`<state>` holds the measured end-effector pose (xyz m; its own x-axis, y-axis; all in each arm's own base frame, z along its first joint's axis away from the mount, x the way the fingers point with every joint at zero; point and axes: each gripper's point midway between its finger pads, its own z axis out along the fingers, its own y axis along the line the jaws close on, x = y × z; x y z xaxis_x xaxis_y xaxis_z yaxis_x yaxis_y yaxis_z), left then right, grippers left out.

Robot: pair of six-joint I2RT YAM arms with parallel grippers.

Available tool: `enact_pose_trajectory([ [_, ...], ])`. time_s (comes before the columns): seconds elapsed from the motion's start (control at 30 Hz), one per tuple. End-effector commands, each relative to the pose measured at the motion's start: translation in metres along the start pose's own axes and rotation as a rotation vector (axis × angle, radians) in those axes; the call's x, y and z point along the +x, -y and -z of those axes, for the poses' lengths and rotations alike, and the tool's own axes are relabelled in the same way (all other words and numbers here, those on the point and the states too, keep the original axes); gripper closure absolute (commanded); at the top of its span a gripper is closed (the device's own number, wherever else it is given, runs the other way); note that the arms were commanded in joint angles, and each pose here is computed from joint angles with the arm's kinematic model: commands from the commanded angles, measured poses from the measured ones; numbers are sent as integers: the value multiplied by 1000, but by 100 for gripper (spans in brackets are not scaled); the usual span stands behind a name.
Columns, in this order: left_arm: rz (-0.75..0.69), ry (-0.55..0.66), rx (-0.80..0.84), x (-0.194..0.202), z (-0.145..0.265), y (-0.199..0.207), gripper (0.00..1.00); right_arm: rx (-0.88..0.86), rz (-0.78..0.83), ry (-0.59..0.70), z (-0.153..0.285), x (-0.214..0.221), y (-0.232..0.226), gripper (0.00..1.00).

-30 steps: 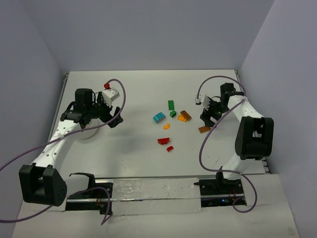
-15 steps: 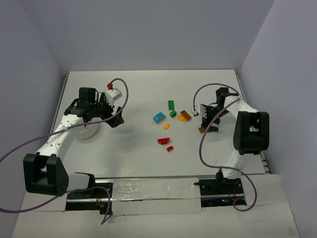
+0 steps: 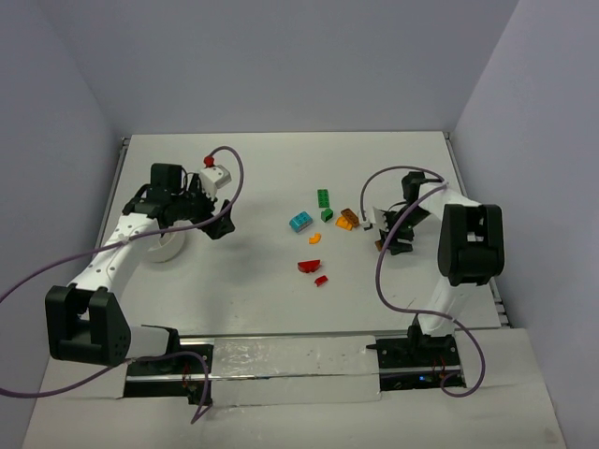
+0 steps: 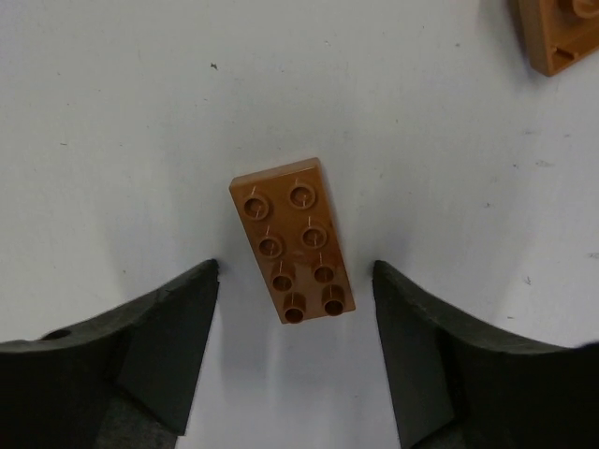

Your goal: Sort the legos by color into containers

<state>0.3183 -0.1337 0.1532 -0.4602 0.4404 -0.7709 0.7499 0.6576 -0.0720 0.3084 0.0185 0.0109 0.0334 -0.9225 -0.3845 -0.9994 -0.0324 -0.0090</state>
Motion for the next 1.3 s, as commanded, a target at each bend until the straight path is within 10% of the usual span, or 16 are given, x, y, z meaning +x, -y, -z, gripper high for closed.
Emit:
enact_pose_trajectory([
  [0.0, -35, 39, -17, -17, 3, -4, 1, -81, 11, -14, -8, 3, -11, 36],
  [0.4, 195, 125, -190, -42, 13, -27, 1, 59, -119, 139, 19, -49, 6, 91],
  [0.73, 399, 317, -95, -97, 42, 1, 3, 438, -275, 500, 98, -210, 57, 100],
  [1.27, 626, 287, 285, -127, 19, 55, 12, 372, -317, 650, 89, -364, 38, 100],
])
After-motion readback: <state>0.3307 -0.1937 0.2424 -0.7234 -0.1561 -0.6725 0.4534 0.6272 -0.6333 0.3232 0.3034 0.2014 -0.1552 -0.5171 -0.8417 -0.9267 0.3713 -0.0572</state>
